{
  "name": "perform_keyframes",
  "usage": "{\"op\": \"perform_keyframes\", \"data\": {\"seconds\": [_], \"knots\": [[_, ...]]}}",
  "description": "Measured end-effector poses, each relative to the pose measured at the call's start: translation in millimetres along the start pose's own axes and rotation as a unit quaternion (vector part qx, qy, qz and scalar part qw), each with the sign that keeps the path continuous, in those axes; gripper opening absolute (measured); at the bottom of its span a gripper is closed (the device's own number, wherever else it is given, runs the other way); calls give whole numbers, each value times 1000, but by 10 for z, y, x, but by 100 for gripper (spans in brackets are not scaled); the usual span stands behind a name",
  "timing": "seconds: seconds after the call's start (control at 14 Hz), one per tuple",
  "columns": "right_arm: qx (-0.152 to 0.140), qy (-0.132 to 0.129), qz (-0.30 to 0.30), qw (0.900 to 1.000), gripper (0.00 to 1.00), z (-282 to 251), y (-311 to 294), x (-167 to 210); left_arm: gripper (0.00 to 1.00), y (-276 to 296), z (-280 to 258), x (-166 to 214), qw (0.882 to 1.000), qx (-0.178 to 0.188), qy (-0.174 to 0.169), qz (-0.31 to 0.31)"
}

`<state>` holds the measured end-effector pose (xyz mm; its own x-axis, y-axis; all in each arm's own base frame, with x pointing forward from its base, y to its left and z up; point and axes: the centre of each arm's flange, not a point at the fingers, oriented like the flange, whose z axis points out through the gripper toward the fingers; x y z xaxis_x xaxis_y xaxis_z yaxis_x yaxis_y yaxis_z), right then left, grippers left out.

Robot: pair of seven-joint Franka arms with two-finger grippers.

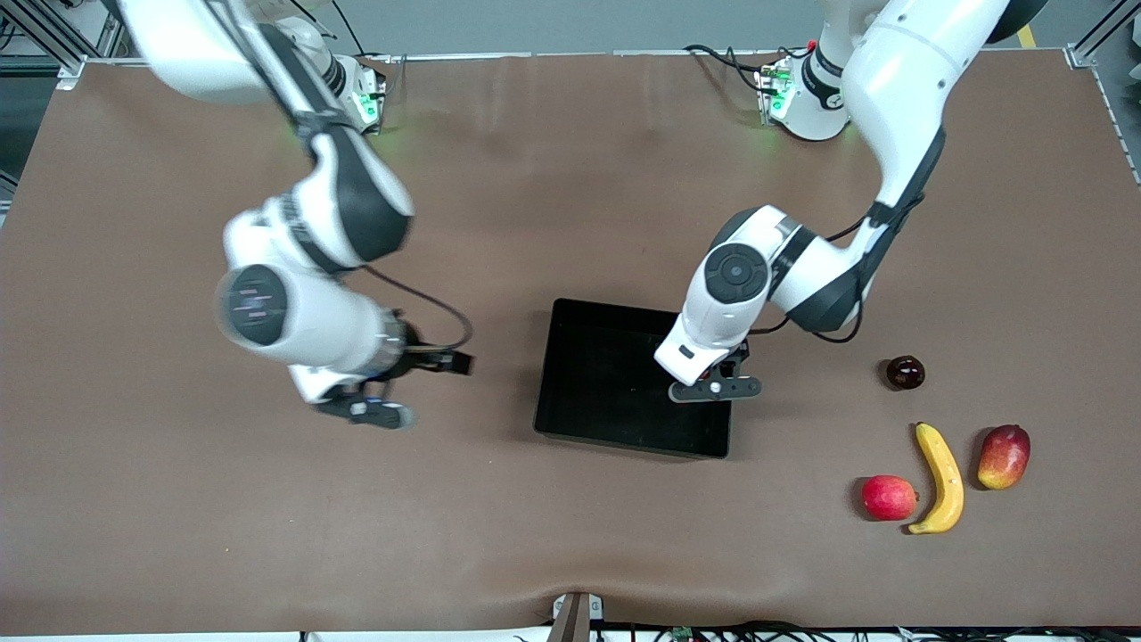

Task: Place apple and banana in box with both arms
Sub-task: 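Lower the apple into the tray with the left gripper while the right gripper withdraws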

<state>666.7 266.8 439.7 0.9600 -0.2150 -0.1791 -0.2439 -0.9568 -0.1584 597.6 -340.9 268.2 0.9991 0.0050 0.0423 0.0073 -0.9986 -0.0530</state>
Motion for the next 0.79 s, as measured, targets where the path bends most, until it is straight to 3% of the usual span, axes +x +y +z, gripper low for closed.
{"op": "perform_keyframes", "data": {"seconds": [0.21,0.43,0.5,0.64,0.71,0.79], "knots": [[-5,1,16,1000,100,-557,624,266,64,47,354,-73,1000,12,-18,12],[6,21,30,999,100,-1377,1419,315,64,145,535,-167,999,14,-31,6],[5,24,35,999,100,-1662,1621,203,69,162,540,-176,999,15,-31,6],[-6,32,27,999,100,-2172,1919,-107,89,166,468,-125,1000,12,-23,4],[-16,41,25,999,100,-2369,2023,-249,97,161,394,-80,1000,9,-17,1],[-36,52,24,998,100,-2531,2103,-376,100,139,279,-19,1000,7,-7,-3]]}}
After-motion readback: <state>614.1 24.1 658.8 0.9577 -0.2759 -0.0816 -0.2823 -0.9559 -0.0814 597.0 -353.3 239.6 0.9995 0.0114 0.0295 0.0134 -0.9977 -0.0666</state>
